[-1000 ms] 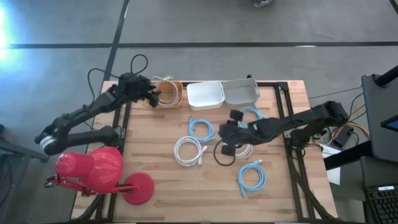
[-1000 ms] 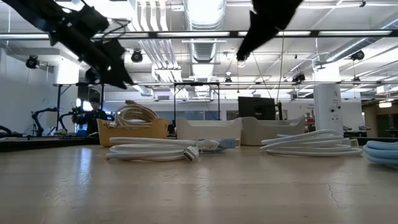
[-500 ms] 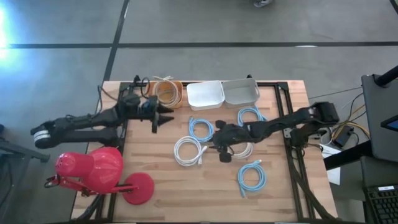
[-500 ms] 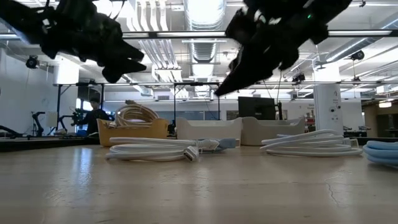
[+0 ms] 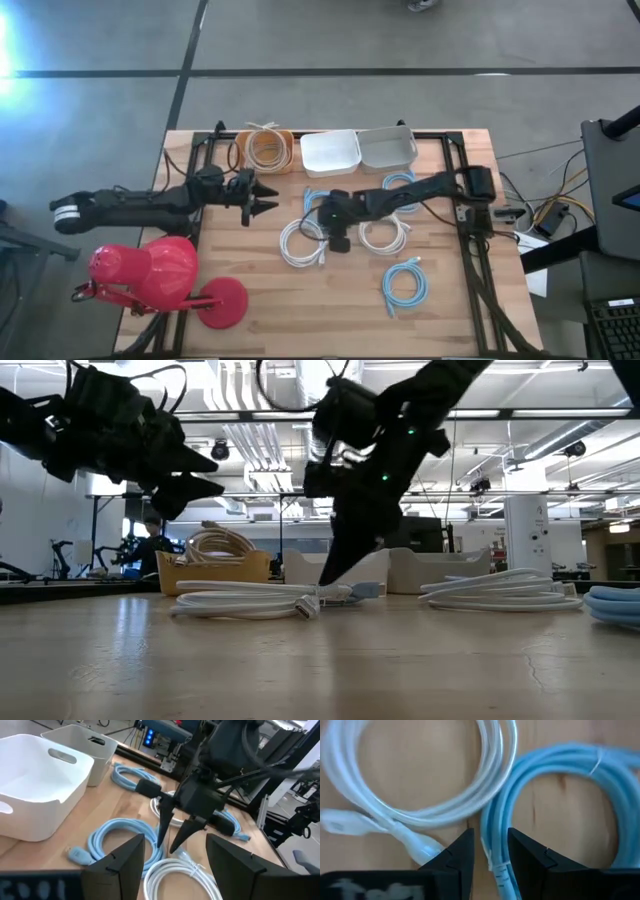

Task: Sort HDMI cables
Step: Put the blue hdmi cable into the white bin

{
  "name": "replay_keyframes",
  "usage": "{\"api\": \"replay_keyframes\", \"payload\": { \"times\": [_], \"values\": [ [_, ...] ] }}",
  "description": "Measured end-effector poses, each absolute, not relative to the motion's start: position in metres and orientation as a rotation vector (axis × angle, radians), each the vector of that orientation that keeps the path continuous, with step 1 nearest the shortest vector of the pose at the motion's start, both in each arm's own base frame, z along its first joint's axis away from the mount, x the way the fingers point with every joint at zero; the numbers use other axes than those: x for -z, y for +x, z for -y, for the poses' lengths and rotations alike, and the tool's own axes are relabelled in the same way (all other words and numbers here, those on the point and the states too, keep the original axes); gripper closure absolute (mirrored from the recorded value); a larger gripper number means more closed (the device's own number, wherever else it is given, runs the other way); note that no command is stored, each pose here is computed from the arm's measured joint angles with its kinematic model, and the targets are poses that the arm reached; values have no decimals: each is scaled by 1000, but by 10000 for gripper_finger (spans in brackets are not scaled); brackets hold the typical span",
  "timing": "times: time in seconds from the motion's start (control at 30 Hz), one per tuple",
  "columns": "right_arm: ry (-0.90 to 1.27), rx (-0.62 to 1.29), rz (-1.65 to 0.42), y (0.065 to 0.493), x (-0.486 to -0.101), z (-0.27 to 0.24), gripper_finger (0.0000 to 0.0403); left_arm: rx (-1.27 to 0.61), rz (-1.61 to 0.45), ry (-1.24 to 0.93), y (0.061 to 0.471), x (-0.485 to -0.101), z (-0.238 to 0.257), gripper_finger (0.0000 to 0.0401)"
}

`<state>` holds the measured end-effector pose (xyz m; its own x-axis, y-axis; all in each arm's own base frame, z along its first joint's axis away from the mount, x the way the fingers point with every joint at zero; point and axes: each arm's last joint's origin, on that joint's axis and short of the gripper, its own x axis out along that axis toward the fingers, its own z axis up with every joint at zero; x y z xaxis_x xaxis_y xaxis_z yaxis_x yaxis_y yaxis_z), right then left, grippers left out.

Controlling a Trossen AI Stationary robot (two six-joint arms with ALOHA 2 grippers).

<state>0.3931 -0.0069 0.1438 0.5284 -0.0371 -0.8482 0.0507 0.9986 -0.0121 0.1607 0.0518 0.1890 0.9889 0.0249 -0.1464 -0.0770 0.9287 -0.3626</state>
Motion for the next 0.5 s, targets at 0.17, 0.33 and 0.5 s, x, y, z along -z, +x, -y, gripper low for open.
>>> {"api": "replay_keyframes", "payload": {
  "times": [0.17, 0.33, 0.5],
  "values": [
    [-12, 42, -1066, 409, -135, 9, 305, -53, -141, -377, 160, -188, -52, 188],
    [1, 58, -1063, 422, -130, 12, 308, -55, -147, -378, 160, -186, -52, 188],
    [-31, 100, -1071, 423, -135, 13, 296, -55, -149, -379, 160, -186, -51, 188]
  ]
}}
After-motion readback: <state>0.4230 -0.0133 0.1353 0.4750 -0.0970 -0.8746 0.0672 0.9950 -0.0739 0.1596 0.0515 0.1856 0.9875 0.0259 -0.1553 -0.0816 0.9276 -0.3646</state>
